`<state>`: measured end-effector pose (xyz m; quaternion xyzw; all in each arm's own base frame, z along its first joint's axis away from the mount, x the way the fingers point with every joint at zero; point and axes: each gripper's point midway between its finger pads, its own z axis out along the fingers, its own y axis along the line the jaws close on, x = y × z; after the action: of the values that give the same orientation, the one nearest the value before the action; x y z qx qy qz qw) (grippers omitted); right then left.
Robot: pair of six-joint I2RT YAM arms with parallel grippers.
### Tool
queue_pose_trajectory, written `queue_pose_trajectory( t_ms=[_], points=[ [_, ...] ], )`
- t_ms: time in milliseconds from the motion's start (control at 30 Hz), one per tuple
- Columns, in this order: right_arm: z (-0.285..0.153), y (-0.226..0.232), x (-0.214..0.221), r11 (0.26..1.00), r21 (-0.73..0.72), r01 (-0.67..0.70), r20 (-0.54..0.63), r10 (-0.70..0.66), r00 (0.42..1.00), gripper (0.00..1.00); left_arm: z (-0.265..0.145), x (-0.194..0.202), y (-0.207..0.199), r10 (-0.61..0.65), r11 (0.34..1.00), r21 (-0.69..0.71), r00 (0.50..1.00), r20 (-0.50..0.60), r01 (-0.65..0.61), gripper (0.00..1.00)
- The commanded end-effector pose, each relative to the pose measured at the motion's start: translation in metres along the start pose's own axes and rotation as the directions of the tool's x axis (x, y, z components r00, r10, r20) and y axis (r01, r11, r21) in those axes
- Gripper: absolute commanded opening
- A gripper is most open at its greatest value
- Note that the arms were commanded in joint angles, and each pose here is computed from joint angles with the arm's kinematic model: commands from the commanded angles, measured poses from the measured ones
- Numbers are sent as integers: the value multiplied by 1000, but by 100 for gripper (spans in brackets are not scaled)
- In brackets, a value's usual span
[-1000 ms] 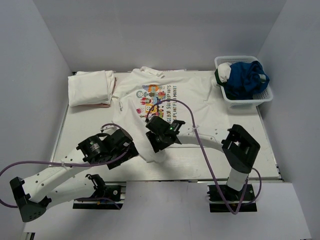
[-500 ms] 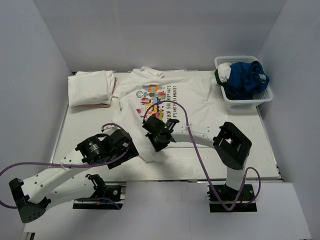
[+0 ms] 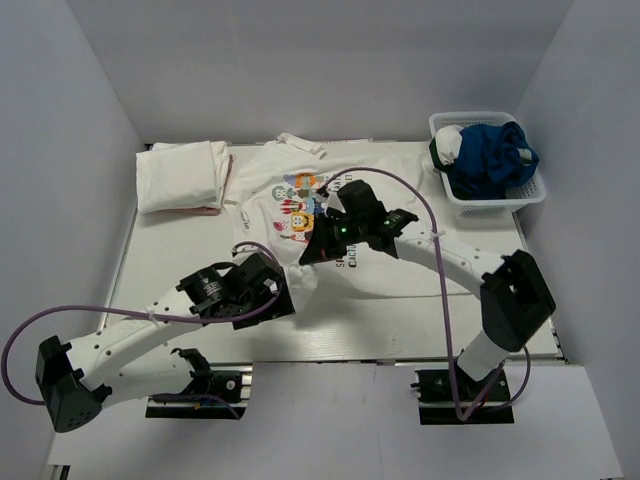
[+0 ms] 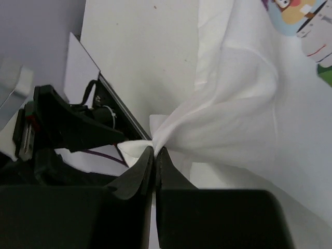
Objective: Fold and stack the t-shirts
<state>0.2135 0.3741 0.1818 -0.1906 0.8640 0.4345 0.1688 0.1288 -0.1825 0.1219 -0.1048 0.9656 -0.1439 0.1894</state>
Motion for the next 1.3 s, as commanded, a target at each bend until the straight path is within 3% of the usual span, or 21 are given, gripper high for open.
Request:
queue_pose_trajectory(
  t_ms=[0,133,267,300,333,367,500,600,633,667,733,833,1000,1267],
  points=[
    [7,16,-7,966,-208,-155,-74,142,987,0,-5,-10,-19,17,996,90,999,41,-21,100],
    [22,-25,-34,979,-69,-191,20,193,981,0,4,-9,-15,23,998,57,999,36,-25,100],
    [23,-84,-34,949,49,-312,43,311,950,0,9,-15,-20,37,999,25,998,42,-38,100],
    [24,-104,-27,932,93,-349,44,347,937,5,12,-15,-17,41,999,1,998,42,-41,100],
    [22,-118,-26,925,121,-360,53,356,933,23,12,-16,-19,51,999,-1,998,42,-51,100],
    [22,-129,-21,921,156,-358,51,355,934,31,15,-16,-20,54,998,-13,998,35,-53,100],
    [5,-179,-20,889,325,-323,100,307,946,38,25,-12,-30,74,997,-4,997,-1,-74,100],
    [-20,-179,-38,894,381,-235,168,183,969,72,30,-11,-37,83,997,8,996,-18,-83,100],
    [-30,-174,-47,895,398,-202,200,130,971,88,35,-12,-40,91,996,11,996,-17,-91,100],
    [-36,-176,-46,886,432,-168,202,86,976,90,37,-11,-40,93,996,3,995,-22,-93,100],
    [-54,-155,-53,902,421,-92,234,-10,972,90,45,-10,-45,92,996,12,995,-27,-92,100],
    [-59,-149,-38,897,440,-31,193,-61,979,90,54,-5,-53,93,995,27,994,-61,-92,98],
    [-60,-148,2,896,445,6,111,-62,992,90,74,11,-57,82,994,76,991,-106,-74,91],
    [-44,-139,24,913,404,64,38,-87,995,90,102,-15,-50,62,998,-31,998,30,-61,80]
  ],
)
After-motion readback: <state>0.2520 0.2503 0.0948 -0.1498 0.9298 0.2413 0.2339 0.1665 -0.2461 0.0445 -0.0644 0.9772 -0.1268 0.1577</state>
